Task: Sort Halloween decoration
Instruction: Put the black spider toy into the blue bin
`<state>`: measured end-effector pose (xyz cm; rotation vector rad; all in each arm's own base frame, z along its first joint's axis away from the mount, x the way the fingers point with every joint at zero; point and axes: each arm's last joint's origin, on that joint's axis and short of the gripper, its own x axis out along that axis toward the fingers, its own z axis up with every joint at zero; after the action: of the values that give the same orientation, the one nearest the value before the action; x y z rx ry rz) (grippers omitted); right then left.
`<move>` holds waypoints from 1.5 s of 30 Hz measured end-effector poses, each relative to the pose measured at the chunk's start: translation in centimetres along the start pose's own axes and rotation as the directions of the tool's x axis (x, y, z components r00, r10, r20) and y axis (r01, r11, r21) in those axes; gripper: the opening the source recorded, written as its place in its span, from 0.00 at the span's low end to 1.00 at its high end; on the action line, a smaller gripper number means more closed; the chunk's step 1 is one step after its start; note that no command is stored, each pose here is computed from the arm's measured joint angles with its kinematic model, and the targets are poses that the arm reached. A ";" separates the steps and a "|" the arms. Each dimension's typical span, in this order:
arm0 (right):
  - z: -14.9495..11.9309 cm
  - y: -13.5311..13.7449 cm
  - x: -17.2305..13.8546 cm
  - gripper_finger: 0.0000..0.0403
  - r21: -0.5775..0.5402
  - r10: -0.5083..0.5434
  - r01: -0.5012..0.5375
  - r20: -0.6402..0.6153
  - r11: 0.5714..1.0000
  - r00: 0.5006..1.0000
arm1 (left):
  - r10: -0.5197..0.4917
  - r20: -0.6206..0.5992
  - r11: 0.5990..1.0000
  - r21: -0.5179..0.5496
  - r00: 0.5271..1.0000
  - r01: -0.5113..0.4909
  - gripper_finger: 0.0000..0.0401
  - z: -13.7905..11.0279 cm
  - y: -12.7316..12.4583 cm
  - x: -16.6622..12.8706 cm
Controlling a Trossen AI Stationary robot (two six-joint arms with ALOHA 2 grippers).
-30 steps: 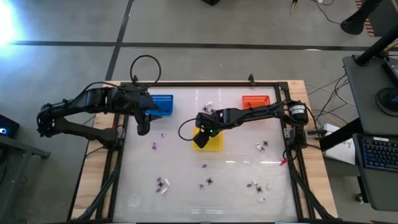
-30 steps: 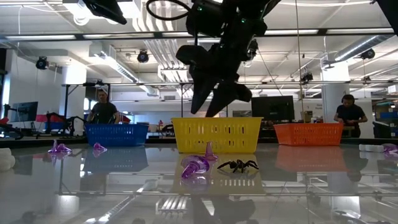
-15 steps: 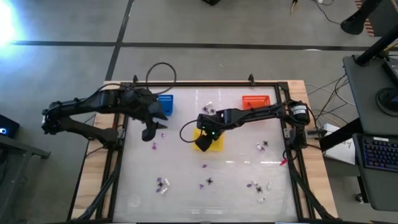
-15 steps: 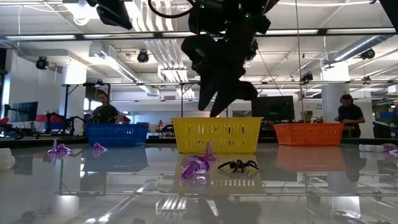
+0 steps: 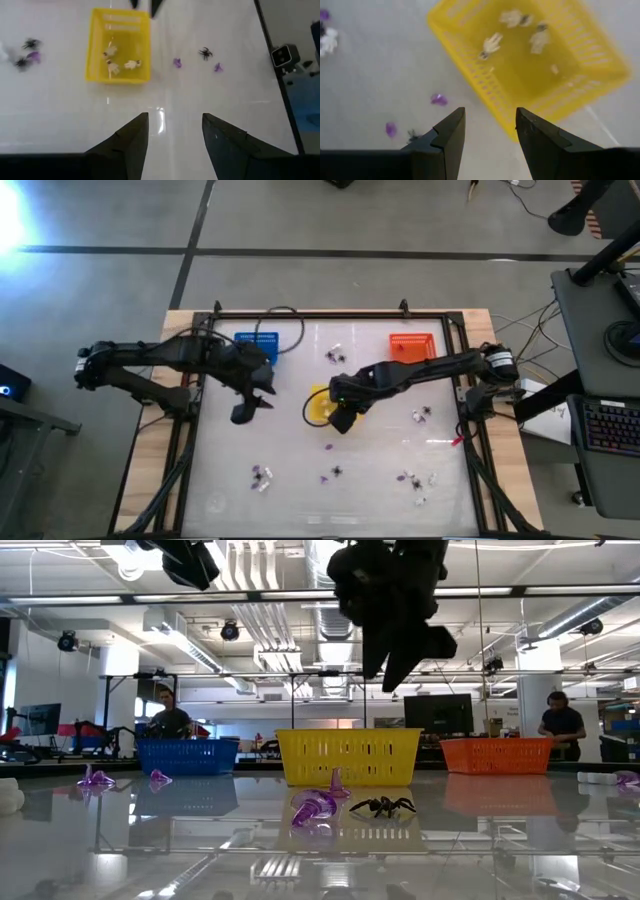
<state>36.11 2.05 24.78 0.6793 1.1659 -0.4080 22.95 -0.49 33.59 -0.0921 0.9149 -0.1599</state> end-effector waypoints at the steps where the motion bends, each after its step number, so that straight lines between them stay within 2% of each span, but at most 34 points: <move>1: -0.1 -0.1 -0.5 0.41 0.010 -0.019 0.019 0.014 1.000 1.000 | -0.004 0.005 1.000 0.012 1.000 0.004 0.41 0.3 -0.2 0.5; 5: -0.4 -0.4 -2.2 0.41 0.022 -0.028 0.027 0.053 0.999 0.998 | -0.023 -0.004 0.999 0.047 1.000 0.023 0.41 1.2 -1.0 3.0; 10: -0.9 -0.8 -4.4 0.40 0.014 -0.010 0.009 0.069 1.000 0.998 | -0.039 -0.089 0.995 0.091 0.995 0.047 0.41 1.4 -1.6 6.3; 15: -2.0 -1.7 -6.7 0.37 0.009 -0.039 0.039 0.052 0.999 0.998 | 0.008 -0.124 0.993 0.117 0.992 0.007 0.41 1.6 -1.8 8.7; 24: -3.9 -3.5 -10.7 0.37 -0.018 -0.091 0.092 0.065 0.996 0.994 | -0.003 -0.093 0.995 0.102 0.996 0.013 0.41 2.3 -1.8 11.6; 32: -4.8 -4.8 -13.5 0.38 -0.045 -0.126 0.135 0.175 0.990 0.977 | -0.026 -0.055 0.995 0.095 0.998 0.031 0.41 2.8 -2.7 13.9; 39: -5.4 -5.9 -15.3 0.38 -0.046 -0.182 0.201 0.271 0.978 0.945 | -0.047 -0.026 0.996 0.075 0.999 0.048 0.41 3.0 -3.5 16.3; 45: -5.6 -6.1 -15.8 0.38 -0.055 -0.181 0.206 0.291 0.977 0.939 | -0.068 0.003 0.994 0.091 0.998 0.068 0.41 3.1 -4.3 18.1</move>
<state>22.77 0.55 36.59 0.4151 0.9712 -0.5992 35.84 -7.91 22.04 -0.0391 0.8973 -0.2642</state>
